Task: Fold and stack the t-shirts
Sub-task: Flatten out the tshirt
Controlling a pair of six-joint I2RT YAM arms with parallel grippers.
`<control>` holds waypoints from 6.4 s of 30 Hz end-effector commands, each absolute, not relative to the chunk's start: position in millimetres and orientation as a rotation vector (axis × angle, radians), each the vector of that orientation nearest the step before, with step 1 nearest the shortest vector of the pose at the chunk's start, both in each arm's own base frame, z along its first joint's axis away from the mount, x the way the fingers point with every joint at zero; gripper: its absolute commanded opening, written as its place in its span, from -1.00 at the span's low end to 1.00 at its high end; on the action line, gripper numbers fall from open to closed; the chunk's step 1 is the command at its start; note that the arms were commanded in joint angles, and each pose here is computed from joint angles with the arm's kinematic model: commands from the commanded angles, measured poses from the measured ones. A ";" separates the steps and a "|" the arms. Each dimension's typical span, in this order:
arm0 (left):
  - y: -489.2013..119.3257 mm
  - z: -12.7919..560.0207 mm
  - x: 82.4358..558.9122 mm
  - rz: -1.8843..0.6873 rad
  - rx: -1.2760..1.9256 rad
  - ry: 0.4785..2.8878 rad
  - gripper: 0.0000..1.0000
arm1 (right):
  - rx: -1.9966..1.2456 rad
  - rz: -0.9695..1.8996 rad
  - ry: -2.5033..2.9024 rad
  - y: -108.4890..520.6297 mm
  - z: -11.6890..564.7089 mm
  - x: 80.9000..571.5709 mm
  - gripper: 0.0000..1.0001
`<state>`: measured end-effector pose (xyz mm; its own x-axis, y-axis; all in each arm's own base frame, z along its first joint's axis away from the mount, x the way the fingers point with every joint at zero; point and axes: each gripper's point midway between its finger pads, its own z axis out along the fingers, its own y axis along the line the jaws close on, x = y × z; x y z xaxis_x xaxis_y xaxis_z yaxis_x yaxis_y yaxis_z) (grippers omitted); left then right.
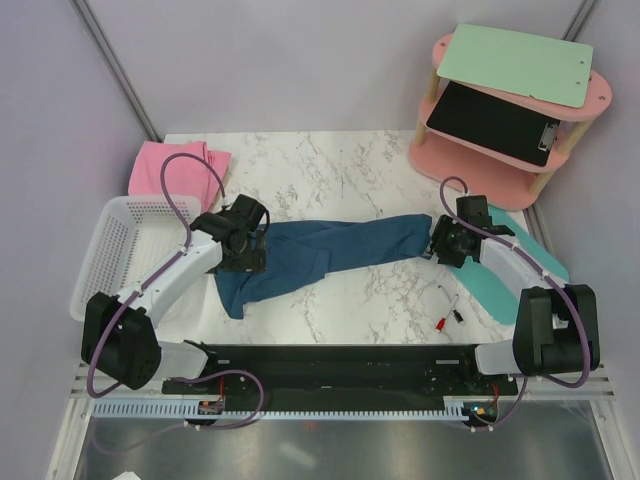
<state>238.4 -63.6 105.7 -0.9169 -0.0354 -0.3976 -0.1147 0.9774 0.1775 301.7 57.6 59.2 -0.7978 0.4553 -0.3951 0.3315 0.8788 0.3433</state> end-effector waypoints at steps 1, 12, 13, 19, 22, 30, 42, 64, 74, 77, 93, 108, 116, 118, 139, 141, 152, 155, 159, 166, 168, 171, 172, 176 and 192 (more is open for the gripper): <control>-62.9 107.0 241.1 0.274 -0.076 2.703 0.99 | 0.575 0.421 2.436 62.1 76.9 325.3 0.11; -61.3 103.0 240.7 0.296 -0.073 2.715 0.99 | 0.534 0.532 2.385 76.1 80.2 340.7 -0.95; -61.5 102.2 240.3 0.297 -0.070 2.717 0.99 | 0.529 0.539 2.380 76.9 82.7 340.9 -1.00; -59.6 103.7 241.0 0.307 -0.072 2.710 0.99 | 0.510 0.559 2.297 77.2 119.3 345.8 -1.00; -60.8 104.9 241.9 0.301 -0.072 2.705 0.99 | 0.501 0.567 2.240 76.9 145.9 354.4 -1.00; -62.7 104.5 247.3 0.306 -0.070 2.705 1.00 | 0.486 0.524 2.144 70.4 189.7 400.3 -1.00; -59.9 120.1 257.1 0.264 -0.105 2.661 0.99 | 0.587 0.478 2.087 56.3 179.4 482.6 -1.00; -124.3 81.5 241.7 -0.467 -0.296 2.791 0.83 | 0.647 0.543 2.071 35.7 175.2 495.4 -1.00; -167.7 79.8 209.5 -0.694 -0.228 2.776 0.85 | 0.659 0.595 2.109 44.0 155.4 490.1 -1.00; -175.8 65.9 202.5 -0.653 -0.206 2.816 0.82 | 0.660 0.607 2.113 45.7 153.7 489.3 -1.00; -129.0 143.9 260.1 -0.123 -0.141 2.646 -0.96 | 0.596 0.646 2.081 52.3 188.8 473.4 -1.00; -65.7 237.6 296.1 0.002 -0.232 2.445 -0.96 | 0.541 0.678 2.012 55.4 233.6 461.6 -1.00; -77.9 265.1 264.5 -0.197 -0.182 2.350 -0.96 | 0.504 0.695 1.967 58.7 256.5 423.0 -1.00; -78.5 251.7 250.1 -0.222 -0.176 2.381 -0.96 | 0.502 0.686 1.960 57.3 256.8 407.2 -1.00; -55.3 428.1 195.7 -0.345 -0.102 1.838 -0.96 | 0.180 0.755 1.617 77.9 430.1 326.3 -1.00; -56.7 443.8 186.2 -0.381 -0.084 1.779 -0.96 | 0.144 0.781 1.580 83.5 445.2 312.2 -1.00; -55.2 420.7 168.1 -0.400 -0.081 1.812 -0.96 | 0.122 0.798 1.546 87.9 443.6 284.1 -1.00; -56.8 435.3 160.8 -0.425 -0.058 1.773 -0.96 | 0.095 0.778 1.519 87.6 457.8 270.1 -1.00; -55.7 470.4 137.7 -0.468 -0.021 1.684 -0.96 | 0.043 0.759 1.455 89.3 487.4 238.7 -1.00; -47.5 520.3 85.7 -0.516 0.040 1.542 -0.96 | -0.026 0.800 1.326 99.1 535.8 175.0 -1.00; -45.4 535.3 71.6 -0.526 0.058 1.494 -0.96 | -0.017 0.802 1.271 97.5 546.3 153.7 -1.00; -45.6 552.6 62.8 -0.544 0.076 1.443 -0.96 | -0.023 0.794 1.224 96.6 560.9 126.7 -1.00; -46.8 554.9 63.3 -0.550 0.077 1.440 -0.96 | -0.023 0.786 1.196 95.2 570.3 117.0 -1.00; -53.7 563.7 93.8 -0.530 0.071 1.470 -0.96 | 0.036 0.729 1.208 83.9 568.7 118.7 -1.00; -102.0 420.1 376.4 -0.200 0.030 1.996 -0.96 | 0.355 0.517 1.700 41.0 341.5 337.2 -1.00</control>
<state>320.6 -99.6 454.2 -0.3857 -0.1409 -0.9118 0.1441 0.9670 -0.2103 294.3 58.7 379.7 -0.2103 0.5134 -0.8320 -0.1438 0.8255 0.5458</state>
